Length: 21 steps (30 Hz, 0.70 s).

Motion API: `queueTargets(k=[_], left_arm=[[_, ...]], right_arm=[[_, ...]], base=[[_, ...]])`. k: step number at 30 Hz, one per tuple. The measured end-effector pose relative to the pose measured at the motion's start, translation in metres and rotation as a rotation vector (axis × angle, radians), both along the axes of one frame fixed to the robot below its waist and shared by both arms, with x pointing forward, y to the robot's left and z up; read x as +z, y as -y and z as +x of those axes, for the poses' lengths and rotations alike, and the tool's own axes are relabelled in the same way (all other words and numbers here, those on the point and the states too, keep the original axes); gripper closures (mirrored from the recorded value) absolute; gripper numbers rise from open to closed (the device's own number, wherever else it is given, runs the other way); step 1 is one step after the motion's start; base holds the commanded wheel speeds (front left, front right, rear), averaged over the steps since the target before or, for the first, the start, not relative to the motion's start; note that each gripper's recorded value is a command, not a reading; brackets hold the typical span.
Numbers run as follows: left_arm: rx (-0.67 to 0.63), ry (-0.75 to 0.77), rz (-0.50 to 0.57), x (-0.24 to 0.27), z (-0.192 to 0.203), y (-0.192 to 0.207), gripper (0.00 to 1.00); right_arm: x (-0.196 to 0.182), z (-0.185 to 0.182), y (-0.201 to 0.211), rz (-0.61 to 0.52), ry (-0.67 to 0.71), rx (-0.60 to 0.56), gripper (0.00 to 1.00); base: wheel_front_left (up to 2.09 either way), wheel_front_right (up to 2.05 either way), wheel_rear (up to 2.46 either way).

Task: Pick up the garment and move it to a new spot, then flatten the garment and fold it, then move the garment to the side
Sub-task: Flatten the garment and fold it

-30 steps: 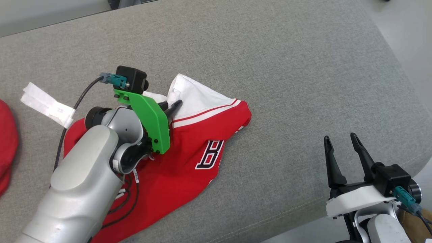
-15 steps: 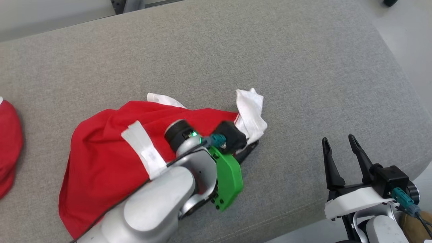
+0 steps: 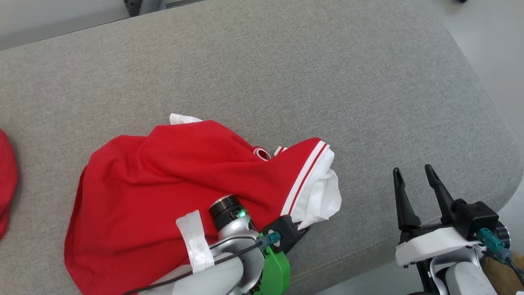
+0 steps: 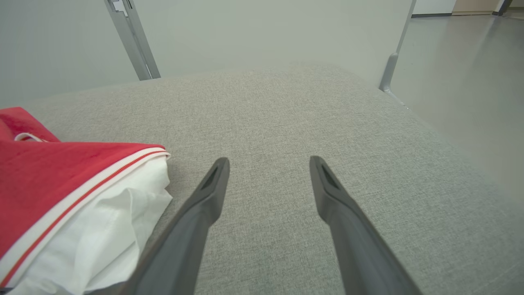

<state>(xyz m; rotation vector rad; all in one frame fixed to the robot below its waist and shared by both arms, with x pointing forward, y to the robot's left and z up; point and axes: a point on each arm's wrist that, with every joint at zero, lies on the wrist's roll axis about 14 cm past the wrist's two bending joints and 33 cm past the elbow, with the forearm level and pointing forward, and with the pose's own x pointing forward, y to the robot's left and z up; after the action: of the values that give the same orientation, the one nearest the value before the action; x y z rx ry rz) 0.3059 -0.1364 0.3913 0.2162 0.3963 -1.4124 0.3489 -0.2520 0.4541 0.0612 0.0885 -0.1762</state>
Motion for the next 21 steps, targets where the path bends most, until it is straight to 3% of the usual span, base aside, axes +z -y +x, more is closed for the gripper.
queueTargets(k=[1,2,3,7,12,17,21], left_arm=[[0.0,0.0,0.0,0.0,0.0,0.0,0.44],[-0.003,0.024,-0.033,0.003,0.0,0.002,0.15],[-0.003,0.024,-0.033,0.003,0.0,0.002,0.0],[0.034,-0.002,-0.113,0.014,0.001,0.008,0.0],[0.111,-0.145,-0.323,0.052,-0.009,0.022,0.0],[0.254,-0.192,-0.419,0.071,0.019,0.005,0.0],[0.437,-0.137,-0.478,0.089,0.054,-0.025,0.0]], right_arm=[[0.0,0.0,0.0,0.0,0.0,0.0,0.0],[0.0,0.001,-0.001,0.001,0.001,0.003,0.0],[0.0,0.001,-0.001,0.001,0.001,0.003,0.0],[0.002,0.002,-0.003,0.003,0.008,0.009,0.0],[0.003,-0.002,-0.003,0.001,0.01,0.011,0.0],[0.006,-0.001,-0.004,-0.007,0.019,0.016,0.0],[0.011,0.002,-0.009,-0.017,0.038,0.036,0.0]], base=[[0.0,0.0,0.0],[0.0,0.0,0.0],[0.0,0.0,0.0],[0.0,0.0,0.0],[0.0,0.0,0.0],[0.0,0.0,0.0],[0.0,0.0,0.0]])
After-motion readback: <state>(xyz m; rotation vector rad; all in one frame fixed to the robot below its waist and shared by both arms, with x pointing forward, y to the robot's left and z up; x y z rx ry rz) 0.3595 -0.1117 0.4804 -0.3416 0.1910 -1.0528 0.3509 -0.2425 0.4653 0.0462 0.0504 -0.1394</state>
